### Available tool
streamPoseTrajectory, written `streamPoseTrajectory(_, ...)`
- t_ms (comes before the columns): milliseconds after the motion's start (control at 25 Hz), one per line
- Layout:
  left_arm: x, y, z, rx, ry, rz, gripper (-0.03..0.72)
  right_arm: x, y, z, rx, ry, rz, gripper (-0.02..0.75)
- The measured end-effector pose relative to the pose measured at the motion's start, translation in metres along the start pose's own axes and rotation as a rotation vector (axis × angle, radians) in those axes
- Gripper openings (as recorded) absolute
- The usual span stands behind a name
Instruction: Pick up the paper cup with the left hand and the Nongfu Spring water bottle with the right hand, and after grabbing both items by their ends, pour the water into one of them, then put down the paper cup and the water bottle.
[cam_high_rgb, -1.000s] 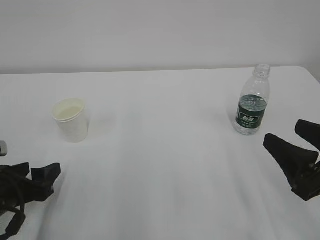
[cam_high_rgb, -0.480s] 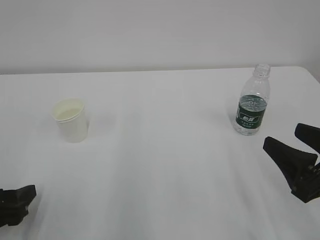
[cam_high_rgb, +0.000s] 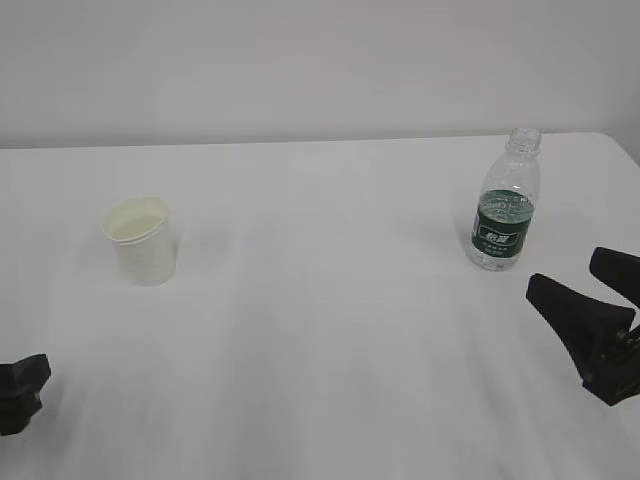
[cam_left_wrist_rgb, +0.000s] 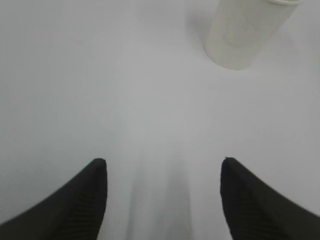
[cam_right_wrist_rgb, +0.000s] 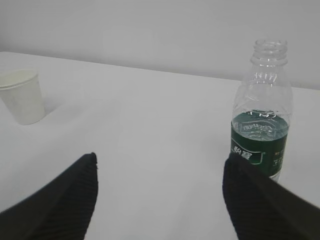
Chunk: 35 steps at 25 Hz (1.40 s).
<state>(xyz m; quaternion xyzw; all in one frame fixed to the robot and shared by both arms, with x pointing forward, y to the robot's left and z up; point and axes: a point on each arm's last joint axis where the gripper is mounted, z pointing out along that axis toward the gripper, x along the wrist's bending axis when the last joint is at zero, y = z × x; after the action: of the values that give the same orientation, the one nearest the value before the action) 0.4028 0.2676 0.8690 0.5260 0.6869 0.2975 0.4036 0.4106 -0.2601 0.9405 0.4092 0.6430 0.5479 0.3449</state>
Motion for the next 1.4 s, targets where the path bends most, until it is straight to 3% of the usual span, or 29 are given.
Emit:
streamPoseTrajectory(200, -0.003, 0.006, 0.006, -0.031, 0.001, -0.016, 0.489, 0.000, 0.000, 0.000, 0.000, 0.000, 0.000, 0.591)
streamPoseTrajectory(800, -0.036, 0.050, 0.030, -0.232, -0.122, -0.074, 0.482, -0.003, 0.002, 0.001, -0.012, -0.027, 0.013, 0.591)
streamPoseTrajectory(1120, -0.046, 0.067, 0.021, -0.310, -0.198, 0.007, 0.482, -0.010, 0.016, 0.012, -0.065, -0.035, 0.026, 0.591)
streamPoseTrajectory(1400, -0.050, 0.079, 0.013, -0.372, -0.219, 0.027, 0.479, -0.016, 0.028, 0.023, -0.079, -0.037, 0.043, 0.591)
